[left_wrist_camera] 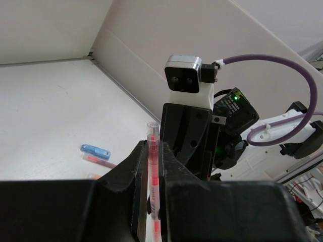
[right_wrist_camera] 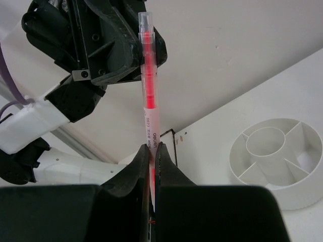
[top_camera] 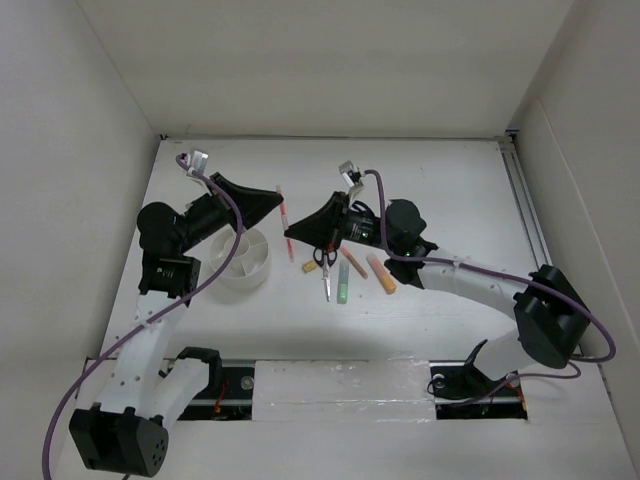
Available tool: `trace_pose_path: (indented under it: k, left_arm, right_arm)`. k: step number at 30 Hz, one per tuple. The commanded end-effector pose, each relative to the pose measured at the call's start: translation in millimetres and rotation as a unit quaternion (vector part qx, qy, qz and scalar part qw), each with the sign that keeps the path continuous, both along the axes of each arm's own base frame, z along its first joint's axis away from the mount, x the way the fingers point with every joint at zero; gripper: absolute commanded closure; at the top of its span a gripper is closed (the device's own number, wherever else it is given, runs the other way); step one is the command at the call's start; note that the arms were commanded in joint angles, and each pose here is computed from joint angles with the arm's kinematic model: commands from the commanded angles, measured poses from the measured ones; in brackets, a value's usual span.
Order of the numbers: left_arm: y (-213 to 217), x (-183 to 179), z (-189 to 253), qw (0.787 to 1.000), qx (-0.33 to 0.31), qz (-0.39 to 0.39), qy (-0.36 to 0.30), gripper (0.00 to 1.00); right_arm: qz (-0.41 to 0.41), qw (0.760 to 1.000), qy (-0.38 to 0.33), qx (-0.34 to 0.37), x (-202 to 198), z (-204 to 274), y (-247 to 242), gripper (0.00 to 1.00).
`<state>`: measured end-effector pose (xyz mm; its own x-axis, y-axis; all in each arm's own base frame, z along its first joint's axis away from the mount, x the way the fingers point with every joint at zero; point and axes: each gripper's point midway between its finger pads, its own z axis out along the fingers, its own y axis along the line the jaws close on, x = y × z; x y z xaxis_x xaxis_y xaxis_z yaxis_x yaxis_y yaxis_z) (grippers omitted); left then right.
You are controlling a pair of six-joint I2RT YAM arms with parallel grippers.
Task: Sort the stationery into containers
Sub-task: Close the pen cap on the pen.
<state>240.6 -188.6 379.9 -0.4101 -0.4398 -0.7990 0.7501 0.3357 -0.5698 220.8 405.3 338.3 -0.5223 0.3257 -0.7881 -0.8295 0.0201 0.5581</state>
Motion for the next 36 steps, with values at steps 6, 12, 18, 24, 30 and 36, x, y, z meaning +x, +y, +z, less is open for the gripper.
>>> trace_pose_path:
  k: [6, 12, 18, 24, 30, 36]
  left_arm:
    - [-10, -29, -17, 0.998, 0.034, -0.061, 0.002, 1.00]
    - [-9, -32, -25, 0.997, 0.038, -0.061, 0.009, 1.00]
    - [-9, -33, -28, 0.997, 0.043, -0.060, 0.013, 1.00]
    - [-8, -35, -26, 0.997, 0.045, -0.059, 0.004, 1.00]
    - [-8, -37, -26, 0.997, 0.045, -0.059, 0.006, 1.00]
    - [-9, -34, -23, 0.997, 0.043, -0.061, 0.004, 1.00]
  right_arm:
    - [-0.042, 0.993, -0.058, 0.098, 13, 82, -14, 1.00]
    - [-0.051, 0.992, -0.059, 0.103, 24, 90, -15, 1.00]
    - [-0.047, 0.990, -0.067, 0.116, 30, 105, -17, 1.00]
    - [-0.046, 0.989, -0.074, 0.123, 29, 114, -18, 1.00]
    - [-0.036, 0.990, -0.073, 0.115, 27, 103, -15, 1.00]
    - [-0.006, 0.991, -0.079, 0.104, 12, 85, -4, 1.00]
